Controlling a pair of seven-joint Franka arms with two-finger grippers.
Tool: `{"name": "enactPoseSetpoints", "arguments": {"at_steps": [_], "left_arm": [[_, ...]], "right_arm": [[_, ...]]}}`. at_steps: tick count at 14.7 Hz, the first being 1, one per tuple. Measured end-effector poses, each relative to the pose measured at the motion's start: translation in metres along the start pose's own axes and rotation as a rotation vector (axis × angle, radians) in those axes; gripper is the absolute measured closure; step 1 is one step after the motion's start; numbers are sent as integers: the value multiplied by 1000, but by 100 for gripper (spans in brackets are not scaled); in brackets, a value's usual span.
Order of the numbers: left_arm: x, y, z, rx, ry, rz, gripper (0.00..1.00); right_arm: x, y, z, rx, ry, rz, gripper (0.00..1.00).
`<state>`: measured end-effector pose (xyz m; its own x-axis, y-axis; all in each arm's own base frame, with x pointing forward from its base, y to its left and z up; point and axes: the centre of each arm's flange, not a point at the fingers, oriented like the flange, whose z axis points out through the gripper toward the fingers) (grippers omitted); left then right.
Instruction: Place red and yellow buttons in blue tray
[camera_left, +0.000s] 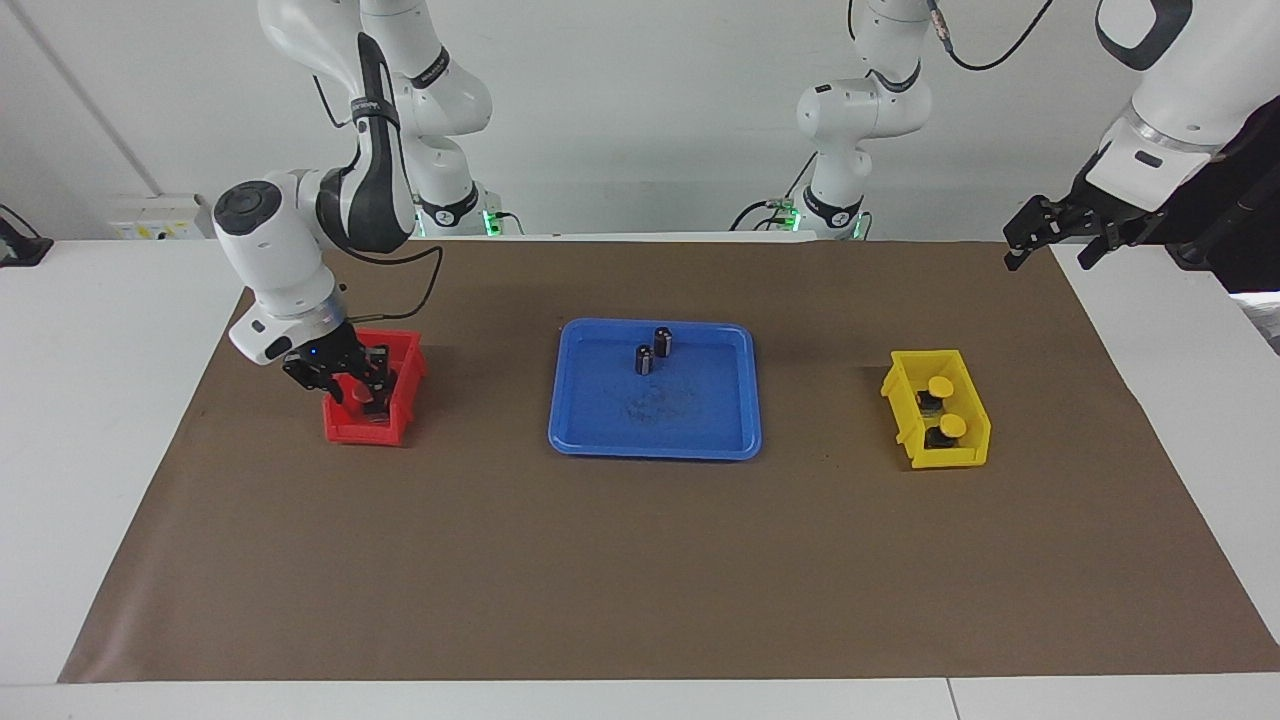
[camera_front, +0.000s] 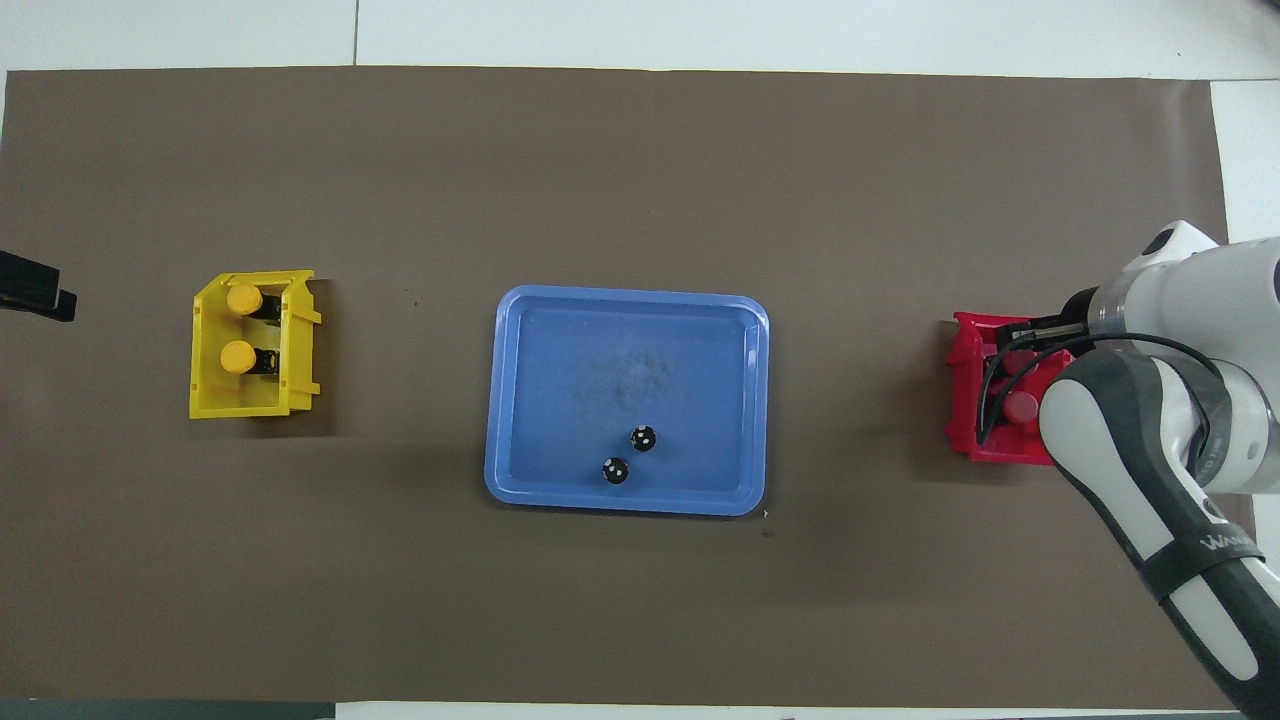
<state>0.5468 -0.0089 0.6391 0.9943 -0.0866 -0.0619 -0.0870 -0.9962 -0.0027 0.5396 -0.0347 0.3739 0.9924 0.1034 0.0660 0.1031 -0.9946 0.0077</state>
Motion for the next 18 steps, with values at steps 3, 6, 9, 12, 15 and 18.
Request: {"name": "enactPoseSetpoints", "arguments": {"at_steps": [3,6,9,12,15,18], "left_arm": [[1,9,0,1,-1,17,0],[1,13,0,1,0,23,0],[1,13,1,2,4,23,0],[1,13,5,1,-3,23,0],[-2,13,9,1,-12,23,0],[-4,13,9,2,-7,23,0]], "right_arm": [[-4,0,7,0,-1,-14,44],[-7,-1,10,1,-5,-15,44],[-7,-1,11,1,-7,-15,44],[-8,0,11,1,-7,-14,44],[-9,2,12,1,-8,-21,44],[-12,3,15,-1,5,-23,44]]}}
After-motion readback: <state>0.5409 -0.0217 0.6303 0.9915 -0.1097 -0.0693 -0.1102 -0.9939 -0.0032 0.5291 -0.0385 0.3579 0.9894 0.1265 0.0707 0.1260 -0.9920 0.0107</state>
